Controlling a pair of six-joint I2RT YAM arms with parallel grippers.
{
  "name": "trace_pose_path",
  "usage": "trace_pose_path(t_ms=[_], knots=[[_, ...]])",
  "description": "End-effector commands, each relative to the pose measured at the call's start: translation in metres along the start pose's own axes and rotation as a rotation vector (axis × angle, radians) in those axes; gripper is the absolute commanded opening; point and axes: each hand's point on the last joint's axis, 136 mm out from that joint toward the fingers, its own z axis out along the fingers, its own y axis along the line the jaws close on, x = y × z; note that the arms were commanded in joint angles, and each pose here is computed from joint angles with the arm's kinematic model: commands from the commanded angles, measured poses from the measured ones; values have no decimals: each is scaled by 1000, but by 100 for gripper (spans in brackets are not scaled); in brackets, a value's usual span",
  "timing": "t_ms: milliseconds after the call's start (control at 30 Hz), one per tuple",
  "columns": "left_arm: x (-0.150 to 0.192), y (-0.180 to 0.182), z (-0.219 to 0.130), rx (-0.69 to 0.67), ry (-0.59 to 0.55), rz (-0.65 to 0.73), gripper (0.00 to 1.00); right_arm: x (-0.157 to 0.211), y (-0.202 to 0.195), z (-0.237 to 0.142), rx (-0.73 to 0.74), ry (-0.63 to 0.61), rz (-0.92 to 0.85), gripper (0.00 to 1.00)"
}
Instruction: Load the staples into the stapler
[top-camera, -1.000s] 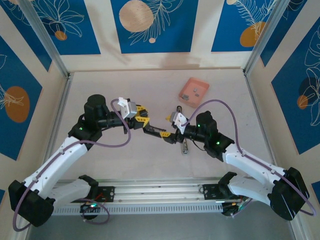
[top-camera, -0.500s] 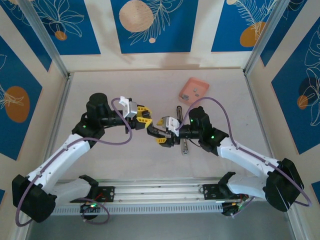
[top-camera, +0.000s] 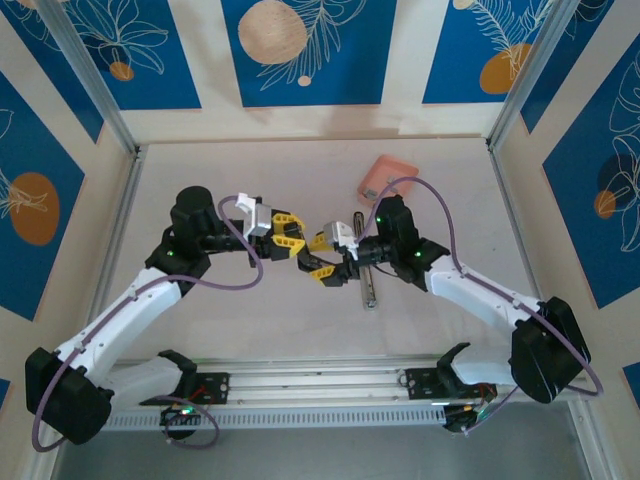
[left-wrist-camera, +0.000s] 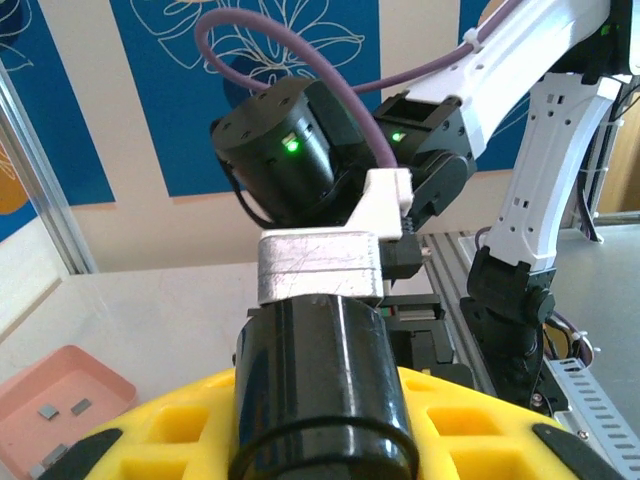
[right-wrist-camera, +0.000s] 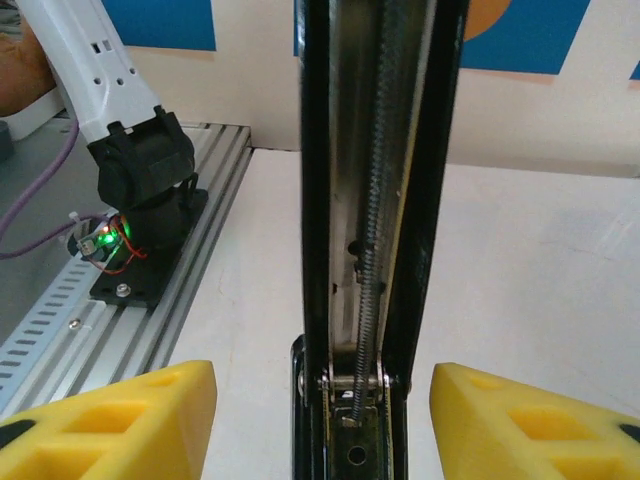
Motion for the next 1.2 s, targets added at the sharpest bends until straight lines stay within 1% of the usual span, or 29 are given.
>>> trace_pose_path(t_ms=[0, 167, 367, 400, 467, 567, 700, 733, 833, 900, 1000, 1167], knots=[[-21, -9, 0, 49, -64, 80, 4, -9, 4, 0, -60, -22, 21, 55], [-23, -10, 1, 60, -74, 79, 4, -8, 2, 2, -79, -23, 43, 49], [-23, -10, 1, 62, -79, 71, 4, -10, 3, 2, -101, -30, 59, 35], [-23, -9, 1, 61, -80, 67, 5, -11, 3, 2, -106, -32, 61, 32], [-23, -9, 1, 56, -81, 68, 6, -12, 3, 1, -106, -34, 68, 23], [-22, -6, 0, 29, -80, 68, 18, -12, 2, -2, -91, -34, 80, 13], [-19, -5, 0, 17, -72, 59, 39, -11, 0, -6, -48, -46, 61, 2], [-18, -4, 0, 15, -68, 57, 44, -11, -1, -6, -40, -46, 59, 0], [-15, -2, -1, -4, -55, 56, 61, -12, -1, -8, -34, -47, 54, 0], [-15, 0, -1, -22, -50, 60, 68, -11, 0, -9, -35, -48, 52, 0], [-12, 1, -1, -32, -42, 59, 75, -10, 0, -9, -32, -44, 57, 0], [-7, 5, -2, -60, -30, 62, 81, -8, -2, -9, -21, -36, 66, 0]])
